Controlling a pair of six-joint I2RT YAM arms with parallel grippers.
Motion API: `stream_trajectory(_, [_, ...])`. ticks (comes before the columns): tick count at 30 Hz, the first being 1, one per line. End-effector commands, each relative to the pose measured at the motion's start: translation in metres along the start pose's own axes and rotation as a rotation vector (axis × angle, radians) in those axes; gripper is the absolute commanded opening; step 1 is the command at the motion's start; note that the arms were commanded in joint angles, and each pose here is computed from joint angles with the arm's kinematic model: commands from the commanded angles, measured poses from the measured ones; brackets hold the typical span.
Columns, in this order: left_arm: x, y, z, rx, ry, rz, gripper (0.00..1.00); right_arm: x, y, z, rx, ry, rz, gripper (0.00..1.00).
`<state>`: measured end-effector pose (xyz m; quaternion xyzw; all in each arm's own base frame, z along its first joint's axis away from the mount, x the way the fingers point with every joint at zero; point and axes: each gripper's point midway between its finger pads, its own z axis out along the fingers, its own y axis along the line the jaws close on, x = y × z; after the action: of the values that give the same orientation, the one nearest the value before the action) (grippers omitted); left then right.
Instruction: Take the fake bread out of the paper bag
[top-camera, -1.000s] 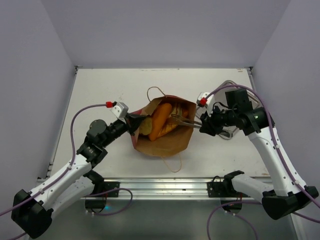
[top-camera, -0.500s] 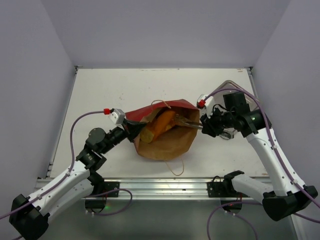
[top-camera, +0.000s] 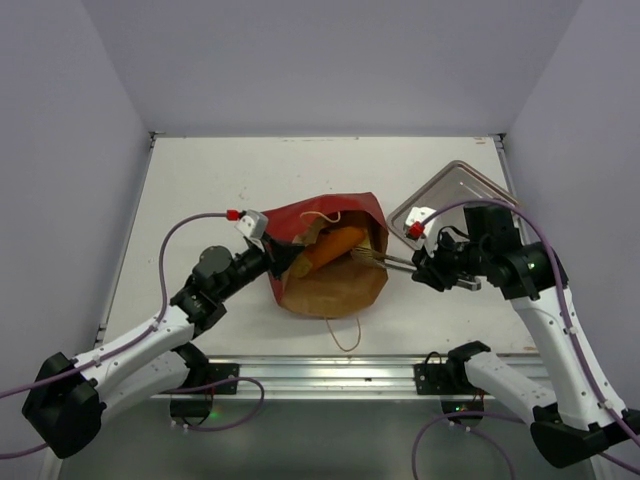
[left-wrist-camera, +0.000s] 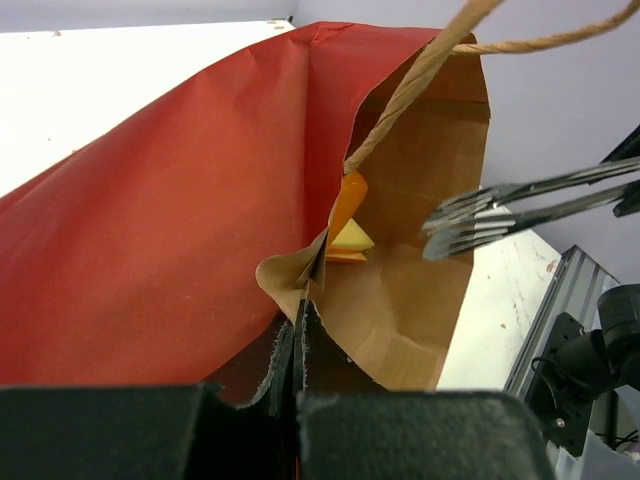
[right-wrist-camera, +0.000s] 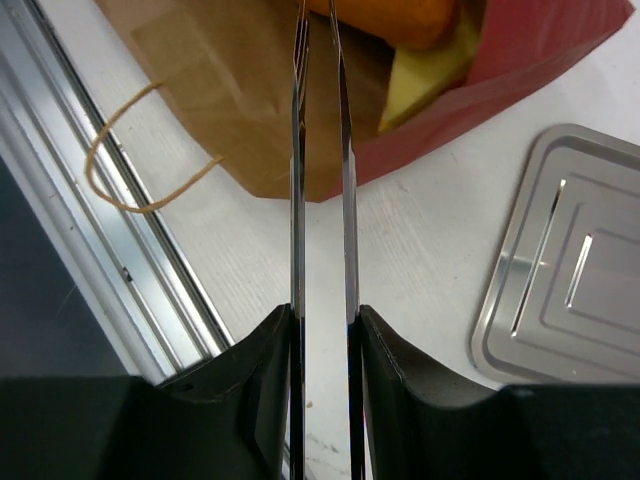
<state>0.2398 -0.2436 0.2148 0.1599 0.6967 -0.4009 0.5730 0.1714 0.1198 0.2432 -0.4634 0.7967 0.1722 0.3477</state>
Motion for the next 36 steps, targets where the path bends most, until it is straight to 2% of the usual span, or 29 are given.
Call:
stream_trajectory(1, [-0.032,-0.011,0.011,0.007,-0.095,0.002,0.00,0.006,0.015,0.001,-0.082,0.002,-0.034,0.35])
stream_trajectory(9, [-0.044,-0.028,0.018,0.039,-0.122,-0.015,0.00,-0.009,0.021,0.014,-0.173,-0.026,0.025,0.35])
stream_trajectory(15, [-0.056,-0.038,0.023,0.046,-0.151,-0.047,0.00,-0.010,0.007,0.037,-0.127,0.000,0.078,0.36])
stream_trajectory(19, [-0.063,-0.042,0.028,0.045,-0.163,-0.059,0.00,-0.020,0.008,0.048,-0.119,-0.008,0.059,0.38])
stream_trajectory(36, [-0.063,-0.049,0.037,0.050,-0.165,-0.080,0.00,-0.047,-0.014,0.064,-0.007,-0.018,0.018,0.45])
